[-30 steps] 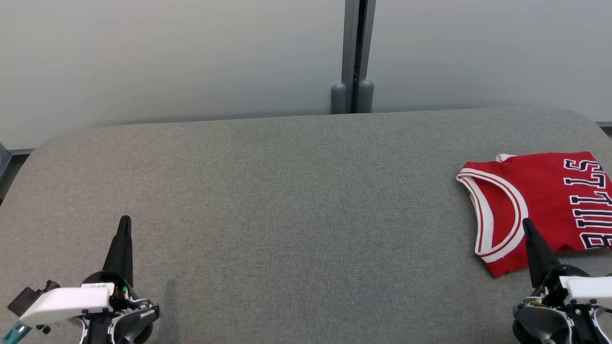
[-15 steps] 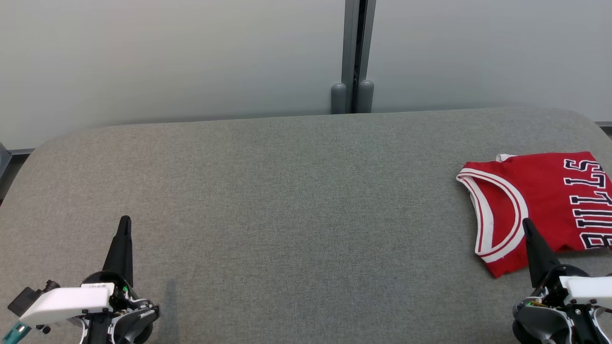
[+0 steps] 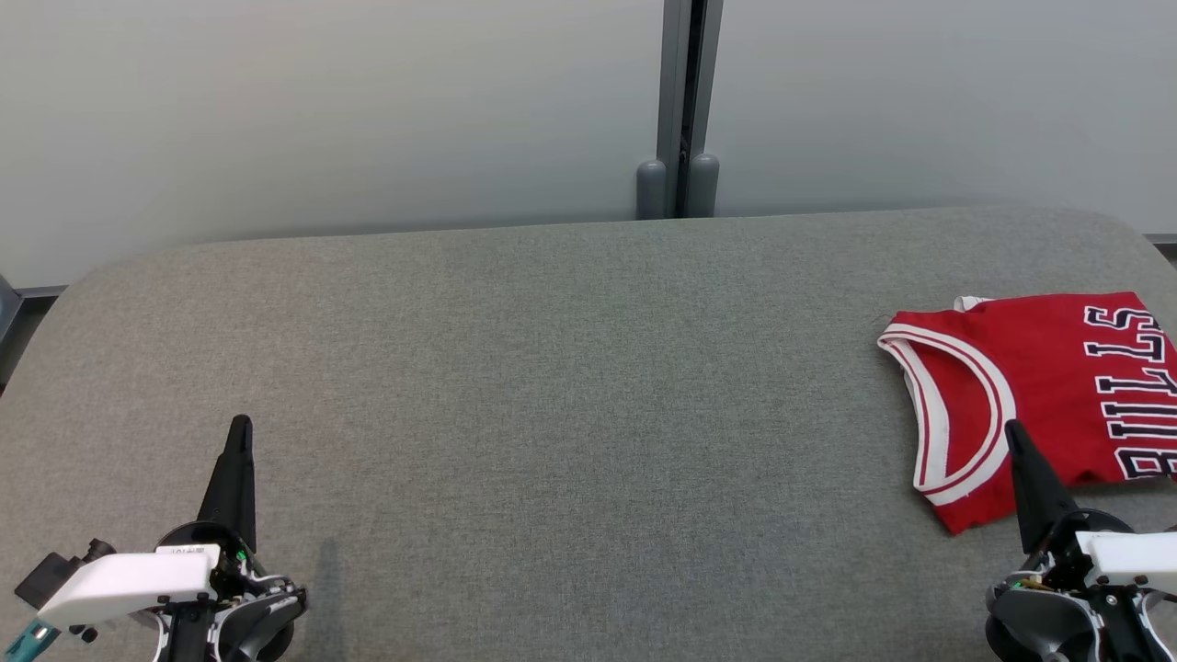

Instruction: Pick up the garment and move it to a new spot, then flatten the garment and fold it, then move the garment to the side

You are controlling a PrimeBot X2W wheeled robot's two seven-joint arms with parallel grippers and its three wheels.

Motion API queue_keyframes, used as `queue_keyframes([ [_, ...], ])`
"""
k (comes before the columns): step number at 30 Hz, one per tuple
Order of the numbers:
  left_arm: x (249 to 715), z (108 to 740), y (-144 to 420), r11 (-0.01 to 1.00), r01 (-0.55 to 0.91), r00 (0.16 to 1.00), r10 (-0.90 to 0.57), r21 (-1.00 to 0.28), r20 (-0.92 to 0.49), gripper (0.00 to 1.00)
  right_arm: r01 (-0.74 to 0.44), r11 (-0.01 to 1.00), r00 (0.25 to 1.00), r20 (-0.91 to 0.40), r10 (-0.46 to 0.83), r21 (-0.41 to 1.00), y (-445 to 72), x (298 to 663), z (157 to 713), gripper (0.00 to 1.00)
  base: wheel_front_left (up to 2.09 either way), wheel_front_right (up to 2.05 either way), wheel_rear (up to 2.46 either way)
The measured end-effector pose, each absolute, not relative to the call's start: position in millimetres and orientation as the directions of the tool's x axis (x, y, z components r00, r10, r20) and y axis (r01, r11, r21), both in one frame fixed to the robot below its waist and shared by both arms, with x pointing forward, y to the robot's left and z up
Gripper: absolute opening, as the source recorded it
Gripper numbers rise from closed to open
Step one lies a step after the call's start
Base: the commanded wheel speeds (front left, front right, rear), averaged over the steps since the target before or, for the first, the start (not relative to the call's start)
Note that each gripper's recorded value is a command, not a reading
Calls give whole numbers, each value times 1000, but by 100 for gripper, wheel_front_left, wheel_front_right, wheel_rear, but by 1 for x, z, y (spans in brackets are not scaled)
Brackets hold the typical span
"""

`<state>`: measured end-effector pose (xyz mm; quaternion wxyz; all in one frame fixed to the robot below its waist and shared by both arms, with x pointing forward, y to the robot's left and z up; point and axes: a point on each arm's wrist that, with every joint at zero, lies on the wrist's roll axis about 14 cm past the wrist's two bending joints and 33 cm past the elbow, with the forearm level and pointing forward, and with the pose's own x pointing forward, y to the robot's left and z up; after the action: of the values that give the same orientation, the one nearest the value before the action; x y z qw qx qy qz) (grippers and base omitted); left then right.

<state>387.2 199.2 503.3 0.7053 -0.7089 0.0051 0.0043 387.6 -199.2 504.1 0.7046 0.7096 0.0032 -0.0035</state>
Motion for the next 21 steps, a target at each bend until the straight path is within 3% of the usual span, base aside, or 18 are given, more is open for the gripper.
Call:
queue_keyframes([
  [21, 387, 503, 199, -5, -13, 1000, -1, -1000, -13, 0, 10, -7, 1000, -10, -1, 1000, -199, 388, 504, 0, 0, 0, 0],
])
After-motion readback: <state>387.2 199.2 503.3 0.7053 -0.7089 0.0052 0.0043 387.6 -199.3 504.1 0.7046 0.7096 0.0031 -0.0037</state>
